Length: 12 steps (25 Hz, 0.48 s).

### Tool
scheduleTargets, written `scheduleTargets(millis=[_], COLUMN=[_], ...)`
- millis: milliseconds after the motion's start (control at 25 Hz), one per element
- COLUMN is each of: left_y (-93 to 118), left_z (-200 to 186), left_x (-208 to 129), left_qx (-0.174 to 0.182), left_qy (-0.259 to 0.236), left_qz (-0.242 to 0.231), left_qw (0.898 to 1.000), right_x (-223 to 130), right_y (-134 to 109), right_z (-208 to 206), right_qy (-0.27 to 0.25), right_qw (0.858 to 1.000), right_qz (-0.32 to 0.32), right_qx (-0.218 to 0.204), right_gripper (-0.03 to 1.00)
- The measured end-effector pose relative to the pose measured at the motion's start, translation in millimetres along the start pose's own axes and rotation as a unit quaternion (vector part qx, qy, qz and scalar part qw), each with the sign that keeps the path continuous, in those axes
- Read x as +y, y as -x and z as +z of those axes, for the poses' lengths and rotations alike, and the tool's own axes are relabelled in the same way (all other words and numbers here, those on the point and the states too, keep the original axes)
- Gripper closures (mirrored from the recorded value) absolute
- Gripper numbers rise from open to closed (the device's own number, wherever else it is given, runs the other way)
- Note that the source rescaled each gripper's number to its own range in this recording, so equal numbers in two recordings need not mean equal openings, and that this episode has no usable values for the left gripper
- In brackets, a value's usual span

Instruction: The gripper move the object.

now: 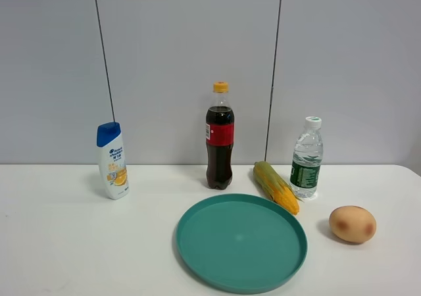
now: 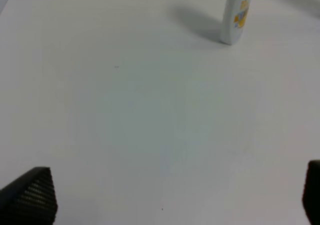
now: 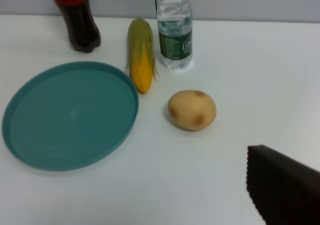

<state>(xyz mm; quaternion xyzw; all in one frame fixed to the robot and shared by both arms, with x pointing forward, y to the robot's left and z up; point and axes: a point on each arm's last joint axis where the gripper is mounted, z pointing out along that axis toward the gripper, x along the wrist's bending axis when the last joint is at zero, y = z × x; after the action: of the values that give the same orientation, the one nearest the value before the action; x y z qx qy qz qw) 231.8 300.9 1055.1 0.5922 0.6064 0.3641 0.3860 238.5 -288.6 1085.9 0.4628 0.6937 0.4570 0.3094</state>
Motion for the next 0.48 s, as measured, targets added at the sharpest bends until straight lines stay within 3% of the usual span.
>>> scheduleTargets(millis=[320, 480], left_y=[0.0, 0.0], left_z=[0.0, 0.0], left_x=[0.0, 0.0], left_qx=[0.000, 0.000], left_qy=[0.000, 0.000], left_qz=[0.000, 0.000], left_qw=[1.000, 1.000], right_x=[-22.2, -29.4], right_y=[-0.9, -1.8], right_z=[1.1, 1.4], right_qy=[0.018, -0.021], right_qw=[1.000, 1.000], right_qz=[-0.007, -0.006], right_qx=[-0.001, 0.003], right_gripper=[-0.03, -0.03])
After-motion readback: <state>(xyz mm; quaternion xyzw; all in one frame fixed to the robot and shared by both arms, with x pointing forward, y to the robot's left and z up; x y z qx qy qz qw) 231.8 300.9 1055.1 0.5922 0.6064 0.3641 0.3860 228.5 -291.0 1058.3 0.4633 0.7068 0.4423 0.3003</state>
